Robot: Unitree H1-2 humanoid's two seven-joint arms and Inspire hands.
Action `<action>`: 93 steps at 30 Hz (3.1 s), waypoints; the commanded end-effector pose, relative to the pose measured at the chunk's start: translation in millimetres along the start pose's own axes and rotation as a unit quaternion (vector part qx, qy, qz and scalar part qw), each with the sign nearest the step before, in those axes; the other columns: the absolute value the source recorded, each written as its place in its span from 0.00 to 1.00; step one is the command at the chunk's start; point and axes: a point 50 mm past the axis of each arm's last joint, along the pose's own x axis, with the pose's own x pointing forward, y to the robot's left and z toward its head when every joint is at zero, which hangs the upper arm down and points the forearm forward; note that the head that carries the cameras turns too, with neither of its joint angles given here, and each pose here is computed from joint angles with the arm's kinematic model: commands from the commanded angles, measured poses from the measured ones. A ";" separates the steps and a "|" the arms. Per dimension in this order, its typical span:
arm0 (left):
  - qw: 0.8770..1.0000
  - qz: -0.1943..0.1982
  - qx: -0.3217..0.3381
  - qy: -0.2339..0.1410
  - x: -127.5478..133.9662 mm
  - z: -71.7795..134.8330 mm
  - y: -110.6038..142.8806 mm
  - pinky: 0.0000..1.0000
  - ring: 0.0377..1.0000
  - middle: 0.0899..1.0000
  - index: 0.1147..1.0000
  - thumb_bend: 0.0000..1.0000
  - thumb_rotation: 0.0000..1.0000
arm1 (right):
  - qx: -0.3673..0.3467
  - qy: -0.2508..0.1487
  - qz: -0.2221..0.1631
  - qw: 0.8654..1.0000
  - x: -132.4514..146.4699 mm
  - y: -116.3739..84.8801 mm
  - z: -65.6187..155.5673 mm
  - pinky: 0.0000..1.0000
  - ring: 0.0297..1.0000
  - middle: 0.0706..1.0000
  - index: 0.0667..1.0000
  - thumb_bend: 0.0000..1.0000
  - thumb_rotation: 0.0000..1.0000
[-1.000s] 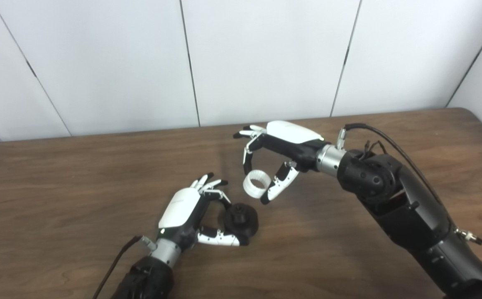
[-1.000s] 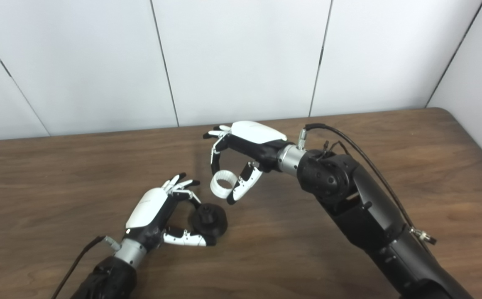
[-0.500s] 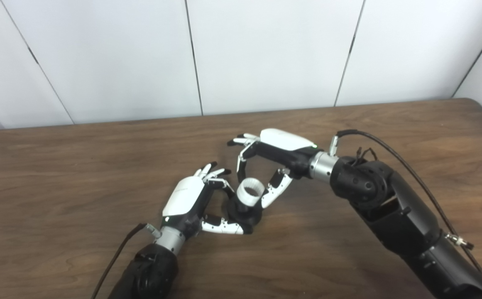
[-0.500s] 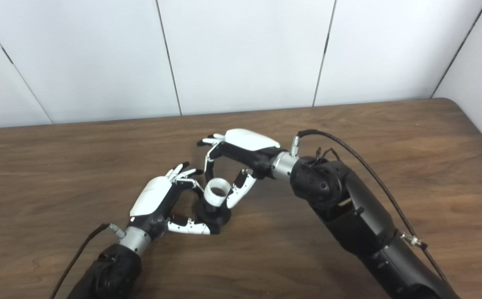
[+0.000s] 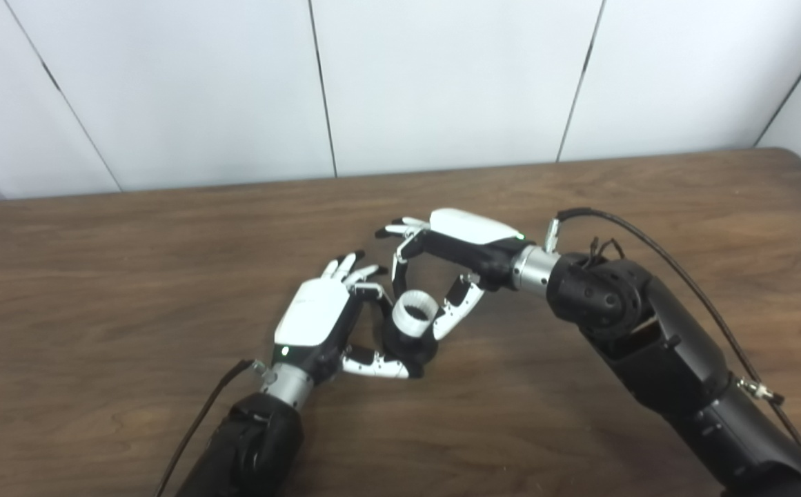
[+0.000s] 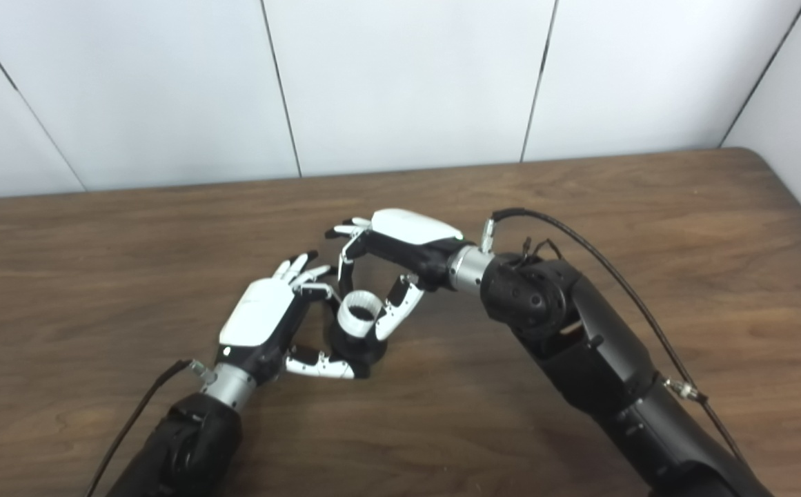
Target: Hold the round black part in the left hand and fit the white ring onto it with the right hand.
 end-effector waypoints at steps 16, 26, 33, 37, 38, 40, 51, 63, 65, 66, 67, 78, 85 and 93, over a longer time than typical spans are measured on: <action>0.998 -0.040 0.045 -0.015 -11.2 8.0 -13.0 1.00 1.00 0.86 0.41 0.52 0.05 | -0.010 -0.032 -0.015 0.999 1.1 -11.1 14.9 0.95 1.00 0.95 0.44 0.52 0.13; 0.998 -0.041 0.039 -0.015 -12.5 9.6 -12.7 1.00 0.99 0.86 0.41 0.52 0.05 | -0.015 -0.026 -0.004 1.000 0.5 -7.3 14.1 0.95 1.00 0.95 0.44 0.52 0.13; 0.998 -0.040 0.039 -0.014 -12.8 10.6 -13.1 1.00 0.99 0.85 0.41 0.52 0.05 | -0.008 -0.025 0.001 1.000 1.3 -7.0 13.5 0.96 1.00 0.96 0.44 0.52 0.13; 0.998 -0.043 0.043 -0.012 -12.9 10.9 -13.1 1.00 1.00 0.86 0.41 0.52 0.05 | -0.011 -0.023 0.006 1.000 1.2 -8.3 13.8 0.95 1.00 0.98 0.54 0.76 0.13; 0.998 -0.043 0.044 -0.012 -12.9 10.9 -13.0 1.00 1.00 0.86 0.41 0.52 0.05 | -0.018 -0.019 0.010 1.000 1.1 -9.1 14.5 0.94 1.00 0.99 0.57 0.84 0.12; 0.998 -0.043 0.043 -0.012 -13.0 10.9 -12.9 1.00 1.00 0.86 0.41 0.52 0.05 | -0.026 -0.012 0.014 0.999 0.9 -10.2 15.9 0.93 1.00 1.00 0.73 0.97 0.23; 0.998 -0.044 0.038 -0.010 -12.7 10.0 -13.4 1.00 1.00 0.85 0.41 0.52 0.05 | -0.014 -0.008 0.019 1.000 -1.6 -12.9 16.6 0.97 1.00 1.00 1.00 1.00 0.33; 0.998 -0.045 0.038 -0.012 -13.0 10.1 -13.9 1.00 1.00 0.85 0.41 0.52 0.05 | -0.011 -0.009 0.021 1.000 -1.6 -9.1 15.2 0.95 1.00 1.00 1.00 1.00 0.35; 0.998 -0.044 0.040 -0.012 -13.0 9.7 -14.6 1.00 1.00 0.85 0.41 0.52 0.05 | -0.011 -0.009 0.019 1.000 -1.2 -8.6 14.9 0.96 1.00 1.00 1.00 1.00 0.36; 0.998 -0.045 0.040 -0.012 -12.9 9.5 -14.9 1.00 1.00 0.85 0.41 0.52 0.05 | -0.012 -0.009 0.017 1.000 -1.1 -8.8 14.9 0.96 1.00 1.00 1.00 1.00 0.37; 0.998 -0.046 0.041 -0.012 -12.9 9.4 -15.0 1.00 1.00 0.85 0.41 0.52 0.05 | -0.013 -0.008 0.014 1.000 -1.0 -9.5 14.9 0.97 1.00 1.00 1.00 1.00 0.38; 0.998 -0.046 0.038 -0.014 -12.6 10.0 -16.8 1.00 0.99 0.85 0.41 0.52 0.05 | -0.019 -0.007 -0.021 1.000 3.0 -25.7 12.5 0.98 1.00 1.00 0.99 1.00 0.42; 0.998 -0.050 0.039 -0.014 -12.5 10.7 -17.3 1.00 1.00 0.86 0.41 0.52 0.05 | -0.016 -0.006 -0.034 0.999 7.3 -36.4 14.8 1.00 1.00 1.00 1.00 1.00 0.42; 0.998 -0.050 0.041 -0.014 -12.6 11.7 -17.8 1.00 1.00 0.86 0.41 0.52 0.05 | -0.015 -0.014 -0.046 0.999 9.0 -40.6 13.4 0.97 1.00 1.00 0.99 1.00 0.40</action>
